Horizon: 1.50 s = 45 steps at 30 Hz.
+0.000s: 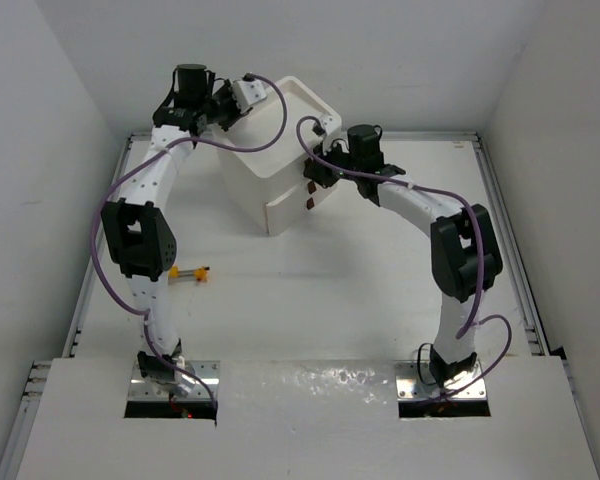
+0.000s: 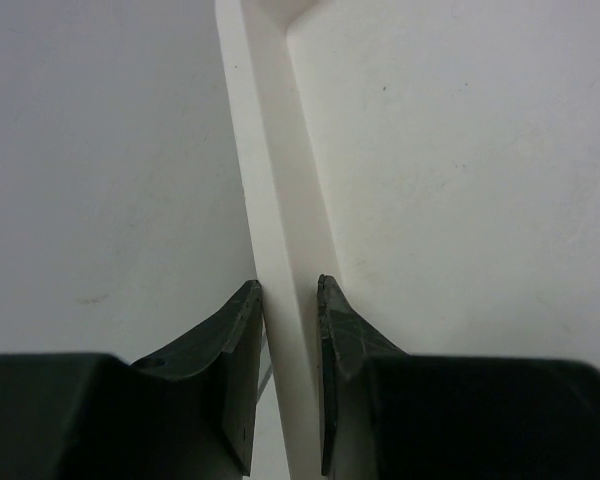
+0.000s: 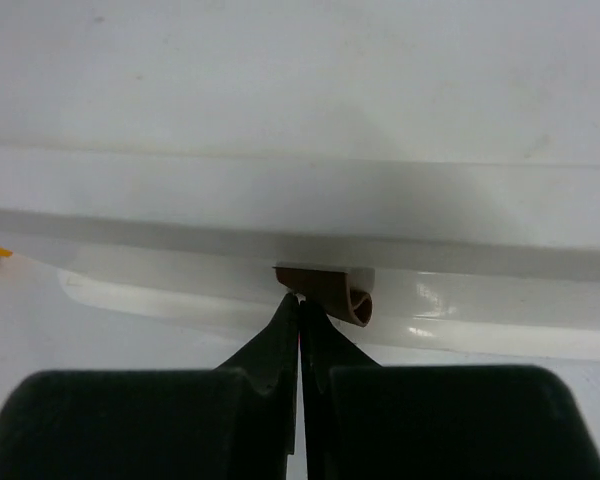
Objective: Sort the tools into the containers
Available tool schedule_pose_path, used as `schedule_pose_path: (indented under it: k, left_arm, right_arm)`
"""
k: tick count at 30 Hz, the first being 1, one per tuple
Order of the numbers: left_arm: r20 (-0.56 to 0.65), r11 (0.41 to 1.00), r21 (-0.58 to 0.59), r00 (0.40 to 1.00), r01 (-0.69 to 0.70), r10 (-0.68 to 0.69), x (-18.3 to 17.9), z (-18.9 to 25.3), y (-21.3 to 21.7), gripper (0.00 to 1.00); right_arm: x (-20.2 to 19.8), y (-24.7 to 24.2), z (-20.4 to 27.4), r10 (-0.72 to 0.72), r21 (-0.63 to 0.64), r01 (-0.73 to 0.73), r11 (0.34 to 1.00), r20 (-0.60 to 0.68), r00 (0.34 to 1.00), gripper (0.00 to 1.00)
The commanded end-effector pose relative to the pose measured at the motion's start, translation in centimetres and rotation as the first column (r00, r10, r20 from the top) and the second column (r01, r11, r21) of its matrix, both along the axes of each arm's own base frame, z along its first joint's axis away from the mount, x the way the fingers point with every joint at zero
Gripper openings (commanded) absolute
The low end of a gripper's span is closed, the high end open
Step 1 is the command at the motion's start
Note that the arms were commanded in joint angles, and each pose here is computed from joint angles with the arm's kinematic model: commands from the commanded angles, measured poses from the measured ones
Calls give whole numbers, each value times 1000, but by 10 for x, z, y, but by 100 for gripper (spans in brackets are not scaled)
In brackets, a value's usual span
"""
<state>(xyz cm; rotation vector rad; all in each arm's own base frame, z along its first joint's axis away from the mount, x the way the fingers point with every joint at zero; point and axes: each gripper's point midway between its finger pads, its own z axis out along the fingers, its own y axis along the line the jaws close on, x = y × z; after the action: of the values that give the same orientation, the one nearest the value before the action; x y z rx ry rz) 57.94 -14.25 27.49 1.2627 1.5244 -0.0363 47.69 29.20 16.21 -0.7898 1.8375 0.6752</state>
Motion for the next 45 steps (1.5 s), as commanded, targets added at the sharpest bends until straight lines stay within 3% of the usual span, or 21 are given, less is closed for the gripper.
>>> schedule_pose_path:
  k: [1,7,11,16,18,23,27,31,34,37,41,45]
  left_arm:
    - [-284,985,-87,944,150,-169,-46,-67,-42,0]
    - [-285,990,-80,949,117,-135,-41,-68,-36,0]
    - [-281,990,-100,951,102,-126,-37,-64,-36,0]
    - [-276,991,-98,954,94,-118,-37,-61,-35,0]
    - [-279,991,-92,953,98,-121,-39,-63,-34,0]
    - [-270,990,-94,955,104,-126,-39,-61,-35,0]
    - [-258,988,-111,956,112,-137,-37,-59,-38,0]
    - [-259,987,-122,956,106,-135,-33,-58,-39,0]
    - [-255,987,-120,958,106,-134,-32,-57,-39,0]
    - [-259,987,-125,957,103,-132,-32,-57,-39,0]
    - [-265,987,-124,956,99,-130,-33,-59,-39,0]
    - [-264,988,-123,956,96,-126,-34,-58,-38,0]
  right_arm:
    - [22,8,36,-21,85,12,996,112,994,0]
    - [-21,-44,49,-135,40,130,991,156,979,0]
    - [-40,-49,22,-140,39,138,990,80,987,0]
    - [-19,-38,-3,-173,111,171,979,7,985,0]
    - [7,-31,-4,-188,145,186,972,7,982,0]
    - [56,-2,31,-171,248,162,955,15,985,0]
    - [50,-5,42,-178,274,160,948,42,983,0]
    - [22,-24,29,-191,214,175,961,58,980,0]
    - [4,-34,-12,-179,121,177,977,8,984,12]
    - [-5,-35,-52,-154,62,159,985,-69,986,17]
    - [-3,-23,-80,-116,100,130,986,-134,984,33]
    - [15,-13,-80,-120,145,138,980,-128,984,35]
